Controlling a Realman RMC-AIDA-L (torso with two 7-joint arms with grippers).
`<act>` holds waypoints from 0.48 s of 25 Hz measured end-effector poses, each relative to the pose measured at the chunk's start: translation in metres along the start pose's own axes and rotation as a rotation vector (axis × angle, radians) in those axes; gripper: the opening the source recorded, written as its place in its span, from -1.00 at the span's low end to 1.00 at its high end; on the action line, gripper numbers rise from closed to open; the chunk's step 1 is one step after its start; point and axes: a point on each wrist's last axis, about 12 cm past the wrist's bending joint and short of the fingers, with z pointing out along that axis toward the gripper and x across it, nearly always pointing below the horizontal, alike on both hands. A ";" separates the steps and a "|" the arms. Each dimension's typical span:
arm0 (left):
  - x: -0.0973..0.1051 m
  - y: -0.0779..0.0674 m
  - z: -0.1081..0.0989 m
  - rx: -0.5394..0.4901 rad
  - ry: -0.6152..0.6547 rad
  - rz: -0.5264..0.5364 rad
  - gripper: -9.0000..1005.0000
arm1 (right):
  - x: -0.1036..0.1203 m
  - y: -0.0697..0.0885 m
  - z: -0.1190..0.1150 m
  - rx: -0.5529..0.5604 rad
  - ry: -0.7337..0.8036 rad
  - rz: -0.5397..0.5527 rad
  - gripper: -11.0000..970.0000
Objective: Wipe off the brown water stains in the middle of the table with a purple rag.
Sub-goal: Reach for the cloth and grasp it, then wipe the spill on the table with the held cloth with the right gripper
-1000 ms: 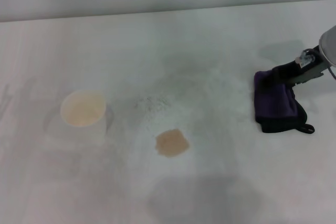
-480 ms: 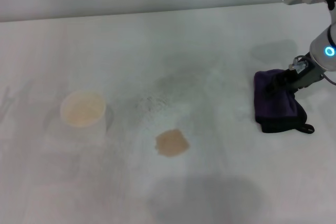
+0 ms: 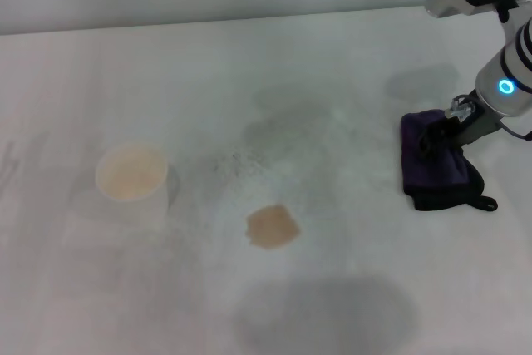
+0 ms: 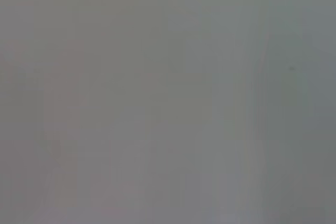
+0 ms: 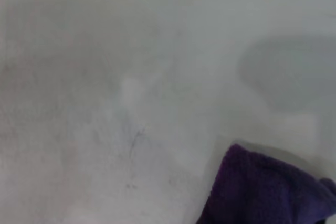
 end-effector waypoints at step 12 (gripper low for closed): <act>0.000 0.001 -0.002 -0.010 -0.003 0.035 0.75 | 0.000 0.008 0.005 0.023 0.015 -0.044 -0.58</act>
